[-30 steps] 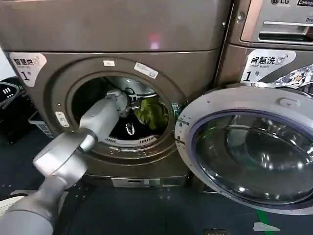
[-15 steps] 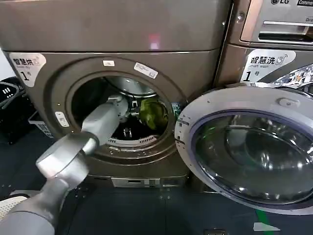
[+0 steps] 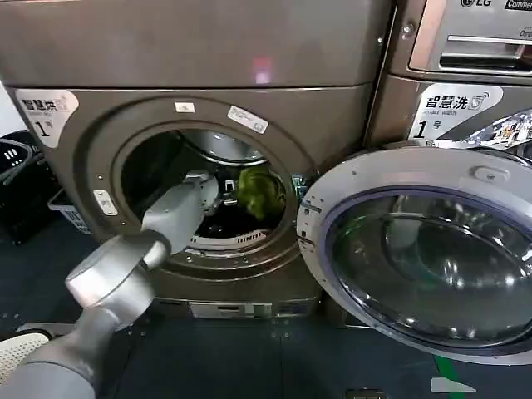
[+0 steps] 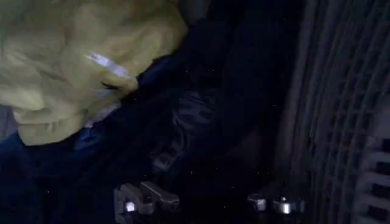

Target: Grasp the clothes from the dryer.

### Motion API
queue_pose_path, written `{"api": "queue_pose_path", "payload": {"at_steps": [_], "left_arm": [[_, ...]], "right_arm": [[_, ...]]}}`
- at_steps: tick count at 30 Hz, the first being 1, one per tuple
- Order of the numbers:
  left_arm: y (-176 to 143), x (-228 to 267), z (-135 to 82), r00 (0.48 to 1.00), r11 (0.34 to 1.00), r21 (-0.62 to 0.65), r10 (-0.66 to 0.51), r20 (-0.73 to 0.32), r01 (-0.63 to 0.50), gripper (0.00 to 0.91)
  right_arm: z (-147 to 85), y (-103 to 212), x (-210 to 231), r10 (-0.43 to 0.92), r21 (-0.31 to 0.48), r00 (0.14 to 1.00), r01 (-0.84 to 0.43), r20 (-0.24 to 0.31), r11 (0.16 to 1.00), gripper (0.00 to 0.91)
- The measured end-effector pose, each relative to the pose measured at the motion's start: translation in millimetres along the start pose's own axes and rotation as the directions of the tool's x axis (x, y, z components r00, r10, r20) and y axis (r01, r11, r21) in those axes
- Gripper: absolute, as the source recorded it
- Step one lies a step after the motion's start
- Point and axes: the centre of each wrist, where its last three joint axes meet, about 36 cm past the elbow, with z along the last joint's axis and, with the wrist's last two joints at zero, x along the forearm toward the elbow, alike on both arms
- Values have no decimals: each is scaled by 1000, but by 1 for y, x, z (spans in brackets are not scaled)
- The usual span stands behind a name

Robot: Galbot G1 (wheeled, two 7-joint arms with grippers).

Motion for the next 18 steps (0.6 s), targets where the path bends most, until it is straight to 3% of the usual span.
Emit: {"api": "queue_pose_path", "payload": {"at_steps": [1, 5, 9, 18], "left_arm": [[0, -1, 1, 1000, 1000, 2, 2, -1, -2, 580], [-2, -3, 3, 1000, 1000, 8, 9, -6, -9, 478], [-1, -3, 3, 1000, 1000, 10, 9, -6, -9, 171], [0, 0, 2, 1000, 1000, 10, 1, 2, -1, 0]], "right_arm": [[0, 0, 0, 0, 0, 1000, 0, -1, 1000, 907], [1, 1, 0, 0, -1, 1000, 0, -2, 1000, 907], [2, 1, 1, 0, -2, 1000, 0, -4, 1000, 907], [3, 2, 2, -1, -2, 1000, 1, -7, 1000, 907]]}}
